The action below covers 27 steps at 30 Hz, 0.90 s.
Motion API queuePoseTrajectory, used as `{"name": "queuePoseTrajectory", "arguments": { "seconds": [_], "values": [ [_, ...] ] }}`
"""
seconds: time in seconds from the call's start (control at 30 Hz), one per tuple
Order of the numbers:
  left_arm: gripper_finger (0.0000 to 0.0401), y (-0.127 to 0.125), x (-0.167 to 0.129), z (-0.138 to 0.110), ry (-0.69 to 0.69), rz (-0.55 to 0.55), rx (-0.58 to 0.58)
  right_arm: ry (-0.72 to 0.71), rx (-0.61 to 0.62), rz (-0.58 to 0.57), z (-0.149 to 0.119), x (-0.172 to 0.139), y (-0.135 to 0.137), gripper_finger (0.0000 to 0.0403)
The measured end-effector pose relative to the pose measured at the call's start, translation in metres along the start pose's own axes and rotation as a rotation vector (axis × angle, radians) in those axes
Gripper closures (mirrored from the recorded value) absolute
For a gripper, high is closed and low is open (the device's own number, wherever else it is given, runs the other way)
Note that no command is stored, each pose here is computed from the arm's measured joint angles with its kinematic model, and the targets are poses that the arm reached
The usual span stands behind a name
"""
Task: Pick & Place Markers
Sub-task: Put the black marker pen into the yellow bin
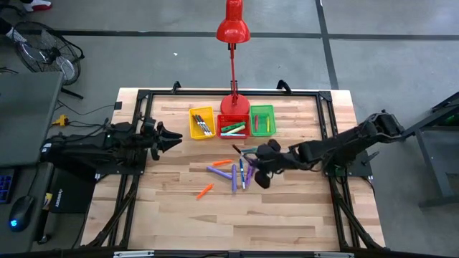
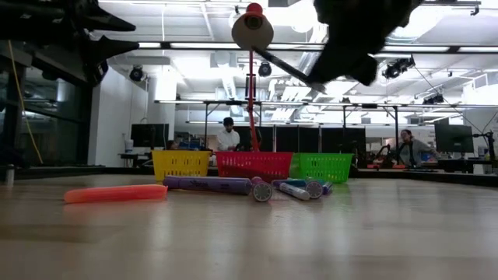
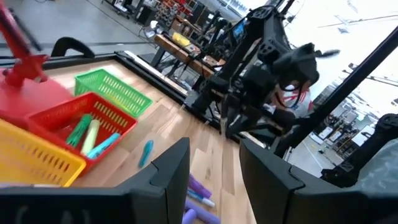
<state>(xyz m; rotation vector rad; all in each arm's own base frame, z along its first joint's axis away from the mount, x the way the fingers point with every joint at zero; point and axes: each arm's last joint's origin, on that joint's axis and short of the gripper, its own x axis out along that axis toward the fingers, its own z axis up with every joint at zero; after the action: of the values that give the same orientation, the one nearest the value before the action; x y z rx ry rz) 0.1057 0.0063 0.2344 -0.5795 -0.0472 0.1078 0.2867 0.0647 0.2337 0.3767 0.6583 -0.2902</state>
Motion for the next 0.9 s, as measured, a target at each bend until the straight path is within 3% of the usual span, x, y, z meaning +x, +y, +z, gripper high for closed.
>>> {"name": "queuePoseTrajectory", "arguments": {
  "seconds": [0.3, 0.47, 0.77, 0.9],
  "values": [
    [0.0263, -0.003, 0.030, 0.005, -0.076, 0.046, 0.052, -0.279, 0.006, 0.062, 0.042, 0.005, -0.013, 0.0387],
    [0.0259, -0.009, 0.046, 0.014, -0.123, 0.056, 0.111, -0.356, -0.010, 0.089, 0.056, 0.005, -0.020, 0.0388],
    [0.0189, -0.027, 0.097, 0.033, -0.101, 0.062, 0.220, -0.414, -0.019, 0.127, 0.070, 0.006, -0.032, 0.0388],
    [0.0176, -0.034, 0.121, 0.041, -0.074, 0.070, 0.279, -0.448, -0.032, 0.176, 0.076, 0.004, -0.035, 0.0388]
  ]
}}
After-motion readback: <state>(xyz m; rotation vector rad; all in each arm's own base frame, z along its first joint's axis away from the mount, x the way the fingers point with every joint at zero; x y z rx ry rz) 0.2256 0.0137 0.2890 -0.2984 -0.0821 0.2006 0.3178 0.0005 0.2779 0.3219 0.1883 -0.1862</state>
